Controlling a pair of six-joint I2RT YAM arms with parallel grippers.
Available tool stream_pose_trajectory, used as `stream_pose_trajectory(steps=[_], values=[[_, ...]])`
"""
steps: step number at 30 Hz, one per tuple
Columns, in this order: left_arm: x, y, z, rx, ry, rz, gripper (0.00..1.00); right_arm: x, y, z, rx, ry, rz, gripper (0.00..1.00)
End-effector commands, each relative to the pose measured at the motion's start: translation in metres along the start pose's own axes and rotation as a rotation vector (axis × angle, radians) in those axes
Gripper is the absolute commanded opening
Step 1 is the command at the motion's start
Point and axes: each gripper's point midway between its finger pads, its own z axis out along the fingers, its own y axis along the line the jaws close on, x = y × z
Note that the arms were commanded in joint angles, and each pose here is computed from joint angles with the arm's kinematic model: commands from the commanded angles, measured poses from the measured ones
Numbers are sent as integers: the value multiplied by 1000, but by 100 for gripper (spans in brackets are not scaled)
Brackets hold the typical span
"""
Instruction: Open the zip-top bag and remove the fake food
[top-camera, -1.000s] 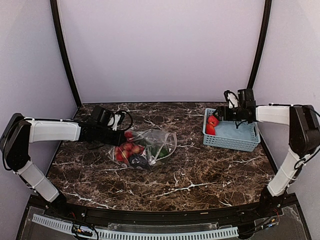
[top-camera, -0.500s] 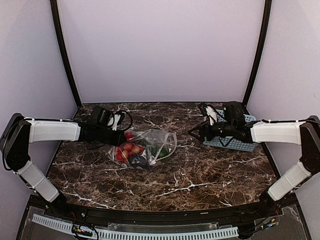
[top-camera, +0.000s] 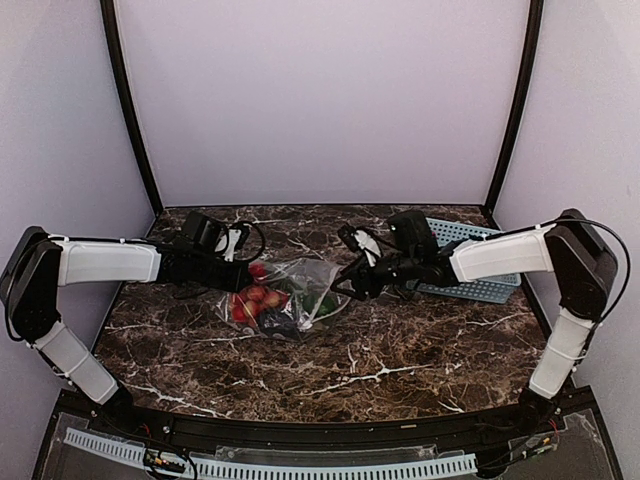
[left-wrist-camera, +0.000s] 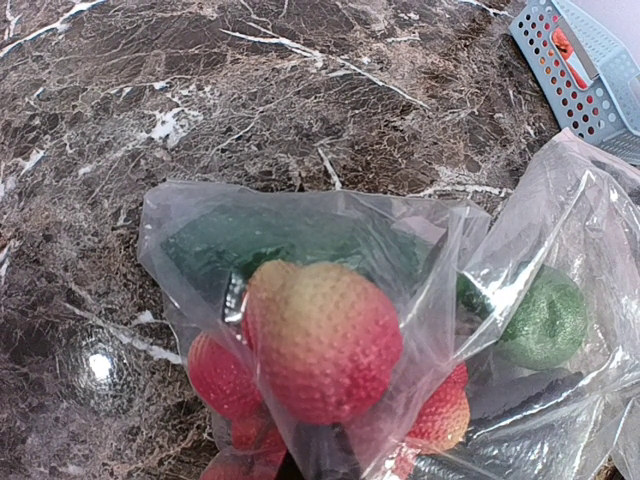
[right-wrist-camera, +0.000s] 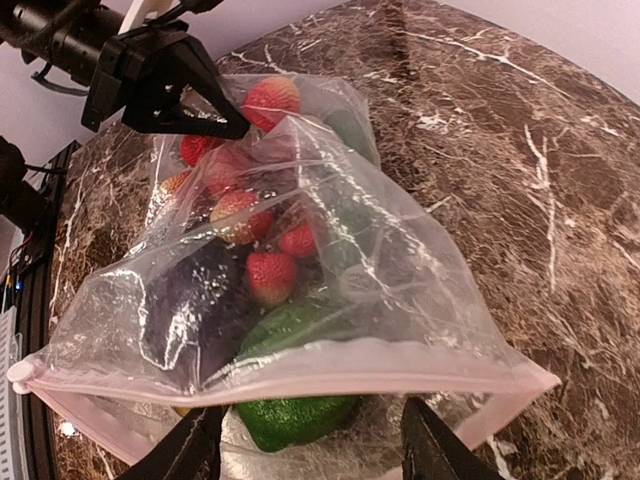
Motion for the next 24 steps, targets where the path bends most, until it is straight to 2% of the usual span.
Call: stream_pose_trajectory(steps=[1,10,13,20,24], values=[[-7,-2,-9,11,-35,0,1,0,14,24,-69,35,-48,58],[-6,-2,-8,12,-32,-1,1,26,21,59,-95,146,-64,57],[-6,-2,-8,10,-33,-1,1,37,18,63,-82,176,-47,66],[-5,-2,-5,16,-30,-3,1,59,6,72,-19,245,-31,75],[-6,-2,-5,17,-32,-3,1,65,5,75,-11,258,-36,85]])
